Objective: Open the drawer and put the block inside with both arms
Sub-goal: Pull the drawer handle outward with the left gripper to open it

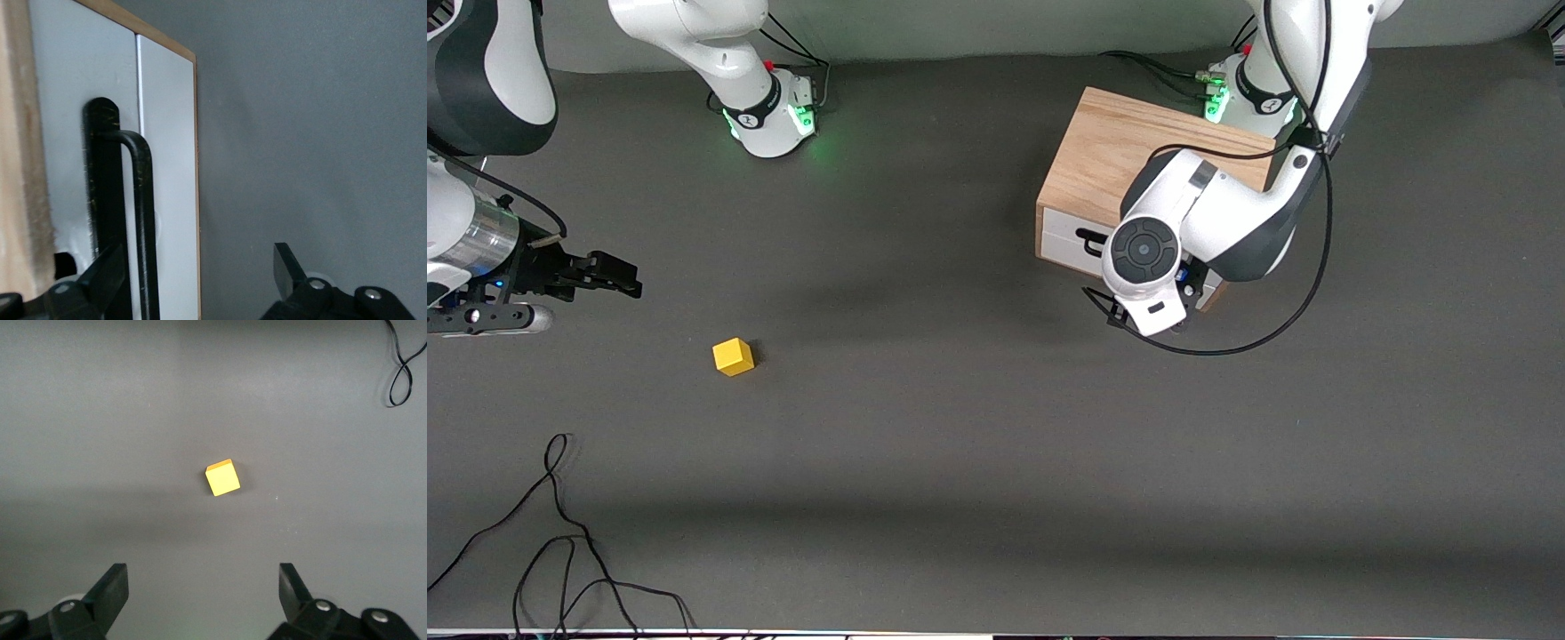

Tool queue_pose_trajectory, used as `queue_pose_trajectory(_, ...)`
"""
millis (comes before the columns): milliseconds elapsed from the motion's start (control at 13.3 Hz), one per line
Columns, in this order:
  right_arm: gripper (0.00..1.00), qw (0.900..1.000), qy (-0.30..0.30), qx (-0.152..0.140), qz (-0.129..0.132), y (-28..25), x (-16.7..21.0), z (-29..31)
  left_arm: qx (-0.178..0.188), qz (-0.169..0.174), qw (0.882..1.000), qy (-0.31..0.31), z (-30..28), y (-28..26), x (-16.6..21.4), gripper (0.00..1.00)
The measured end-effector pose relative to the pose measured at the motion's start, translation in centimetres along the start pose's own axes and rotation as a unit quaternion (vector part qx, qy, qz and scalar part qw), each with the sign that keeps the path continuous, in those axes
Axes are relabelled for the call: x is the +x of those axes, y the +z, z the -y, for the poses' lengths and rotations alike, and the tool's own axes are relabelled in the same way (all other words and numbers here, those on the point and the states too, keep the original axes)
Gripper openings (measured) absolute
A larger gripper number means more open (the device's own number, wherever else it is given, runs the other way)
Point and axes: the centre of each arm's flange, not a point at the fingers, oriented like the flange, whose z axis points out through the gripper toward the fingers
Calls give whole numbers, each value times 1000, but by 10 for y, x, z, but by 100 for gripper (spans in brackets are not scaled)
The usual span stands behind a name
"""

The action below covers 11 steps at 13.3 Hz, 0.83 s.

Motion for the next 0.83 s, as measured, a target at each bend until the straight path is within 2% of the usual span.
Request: queue_pose_trajectory(827,100,1000,-6,0,-6,-1,1,7,-5,-6,1000,7,-3,28,-1,100)
